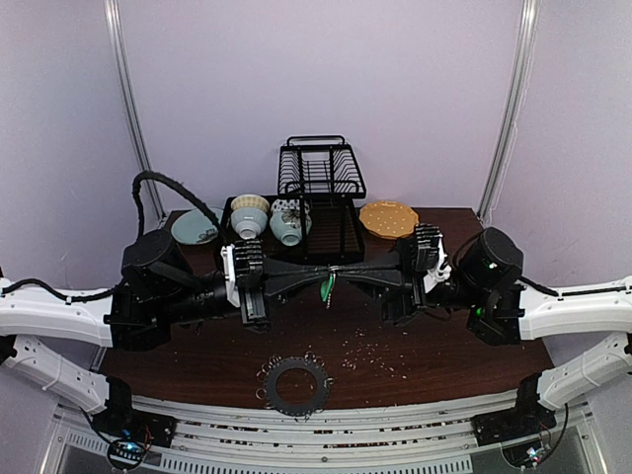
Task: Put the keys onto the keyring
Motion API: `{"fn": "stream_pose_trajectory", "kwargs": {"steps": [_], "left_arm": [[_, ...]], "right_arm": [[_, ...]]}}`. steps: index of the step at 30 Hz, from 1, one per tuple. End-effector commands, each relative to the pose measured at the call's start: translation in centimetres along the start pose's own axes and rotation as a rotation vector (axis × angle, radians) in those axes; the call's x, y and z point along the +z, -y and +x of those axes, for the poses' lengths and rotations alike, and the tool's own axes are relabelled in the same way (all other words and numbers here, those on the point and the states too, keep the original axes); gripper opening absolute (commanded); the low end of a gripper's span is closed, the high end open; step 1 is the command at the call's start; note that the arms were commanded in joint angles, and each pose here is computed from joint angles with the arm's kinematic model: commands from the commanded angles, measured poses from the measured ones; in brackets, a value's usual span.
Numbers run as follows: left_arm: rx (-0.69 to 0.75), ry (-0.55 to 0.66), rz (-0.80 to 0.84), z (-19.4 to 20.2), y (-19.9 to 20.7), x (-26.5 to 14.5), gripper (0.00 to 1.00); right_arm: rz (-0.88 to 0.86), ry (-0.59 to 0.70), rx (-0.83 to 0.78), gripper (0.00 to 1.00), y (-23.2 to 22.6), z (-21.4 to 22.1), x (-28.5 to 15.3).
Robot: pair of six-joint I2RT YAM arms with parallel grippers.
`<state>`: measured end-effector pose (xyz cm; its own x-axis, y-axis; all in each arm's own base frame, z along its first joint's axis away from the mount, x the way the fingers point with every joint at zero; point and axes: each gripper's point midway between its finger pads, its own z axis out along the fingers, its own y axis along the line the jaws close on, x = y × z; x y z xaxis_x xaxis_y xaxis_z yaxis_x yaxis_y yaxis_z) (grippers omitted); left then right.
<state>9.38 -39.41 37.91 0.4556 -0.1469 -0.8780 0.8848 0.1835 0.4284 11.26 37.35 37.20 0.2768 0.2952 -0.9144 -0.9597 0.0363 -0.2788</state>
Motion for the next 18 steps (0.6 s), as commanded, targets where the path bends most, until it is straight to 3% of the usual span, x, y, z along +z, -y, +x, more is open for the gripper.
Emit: {"fn": "stream_pose_trajectory", "kwargs": {"steps": [1,12,15,18], "left_arm": [[0.008,0.013,-0.036,-0.3,-0.6,-0.4,0.0],[0.011,-0.051,-0.056,0.5,-0.9,-1.0,0.29],[-0.02,-0.152,-0.146,2.2,-2.5,-1.3,0.44],[-0.112,-0.33,-0.294,5.7,-4.8,-2.2,0.6]], "right_arm": [[0.044,0.03,-0.058,0.0,0.8,-1.7,-0.3],[0.069,0.017,-0.074,0.0,1.1,-1.7,-1.4],[0.07,-0.034,-0.1,0.0,1.2,-1.0,-2.0],[0.104,-0.14,-0.124,0.0,2.3,0.6,-3.1]]}}
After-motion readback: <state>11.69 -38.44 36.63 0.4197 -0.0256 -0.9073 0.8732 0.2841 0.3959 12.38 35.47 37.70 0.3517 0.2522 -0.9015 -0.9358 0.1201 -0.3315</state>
